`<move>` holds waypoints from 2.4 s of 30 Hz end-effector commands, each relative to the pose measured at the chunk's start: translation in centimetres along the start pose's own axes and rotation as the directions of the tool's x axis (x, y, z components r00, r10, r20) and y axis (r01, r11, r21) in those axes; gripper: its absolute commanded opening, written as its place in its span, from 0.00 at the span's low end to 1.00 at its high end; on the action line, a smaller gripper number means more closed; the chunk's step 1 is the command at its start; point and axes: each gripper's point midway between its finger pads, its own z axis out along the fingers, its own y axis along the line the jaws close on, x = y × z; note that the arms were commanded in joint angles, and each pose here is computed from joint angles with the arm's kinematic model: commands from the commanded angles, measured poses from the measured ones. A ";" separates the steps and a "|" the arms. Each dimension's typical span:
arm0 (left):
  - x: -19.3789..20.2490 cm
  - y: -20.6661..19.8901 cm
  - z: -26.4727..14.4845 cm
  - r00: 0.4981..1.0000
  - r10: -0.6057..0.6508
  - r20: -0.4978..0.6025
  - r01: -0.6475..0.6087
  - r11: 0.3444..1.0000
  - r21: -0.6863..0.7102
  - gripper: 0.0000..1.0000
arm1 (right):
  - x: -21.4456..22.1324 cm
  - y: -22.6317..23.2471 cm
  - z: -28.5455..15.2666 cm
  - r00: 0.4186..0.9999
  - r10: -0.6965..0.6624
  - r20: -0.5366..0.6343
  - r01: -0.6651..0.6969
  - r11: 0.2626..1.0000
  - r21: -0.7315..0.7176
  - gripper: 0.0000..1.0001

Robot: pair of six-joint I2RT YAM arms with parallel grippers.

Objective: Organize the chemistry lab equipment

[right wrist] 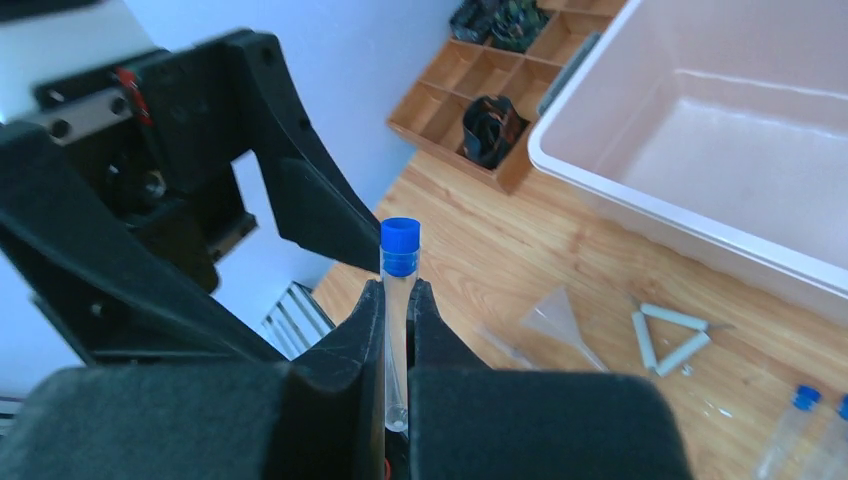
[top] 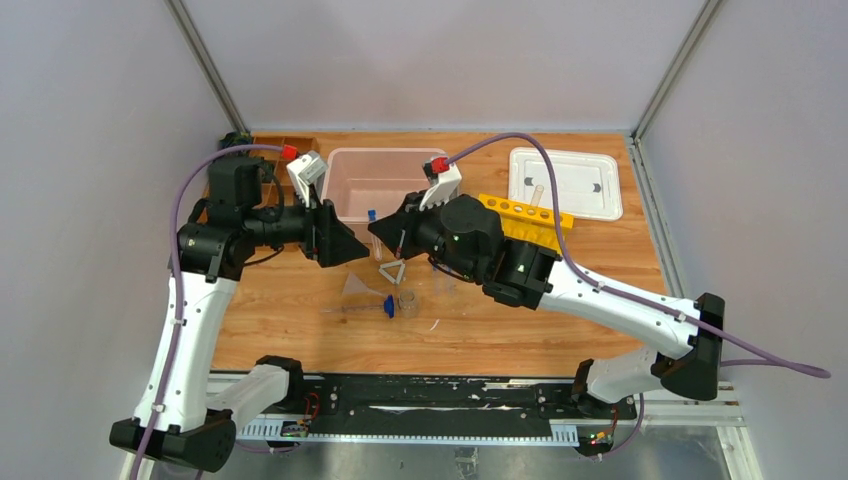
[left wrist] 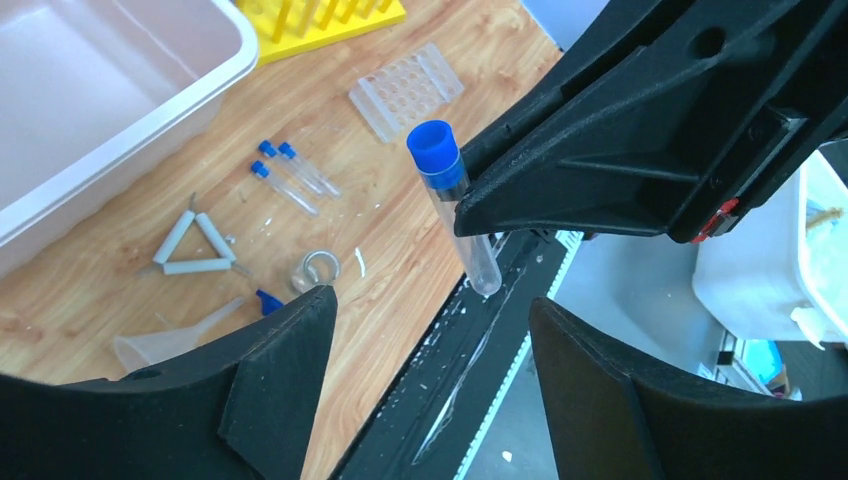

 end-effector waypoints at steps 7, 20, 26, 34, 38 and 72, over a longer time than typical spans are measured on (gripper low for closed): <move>-0.3 -1.4 0.4 1.000 -0.010 0.015 0.008 0.995 0.104 0.65 | -2.8 5.4 1.4 0.984 0.132 0.117 -0.111 0.979 -0.172 0.00; 0.4 0.2 0.4 0.996 0.073 0.060 -0.074 0.997 0.007 0.02 | -3.4 2.7 0.5 0.984 0.076 0.162 -0.070 0.997 -0.040 0.41; 1.3 0.5 0.1 0.972 0.228 0.064 -0.228 0.974 -0.005 0.00 | -2.2 1.6 0.2 0.999 0.013 -0.038 -0.010 0.998 0.065 0.66; 2.2 1.9 -0.1 0.934 0.355 0.047 -0.352 0.934 -0.066 0.00 | -1.3 4.1 0.1 0.982 -0.054 -0.181 0.049 0.998 -0.032 0.65; 2.1 1.8 -0.3 0.926 0.375 0.051 -0.372 0.926 -0.069 0.00 | -0.5 4.3 0.7 0.972 -0.056 -0.228 0.049 0.998 -0.036 0.60; 4.7 7.3 -2.8 0.936 0.336 -0.103 -0.348 0.852 -0.390 1.00 | -1.4 -19.4 -10.0 0.951 -0.143 -0.273 0.272 0.807 0.524 0.00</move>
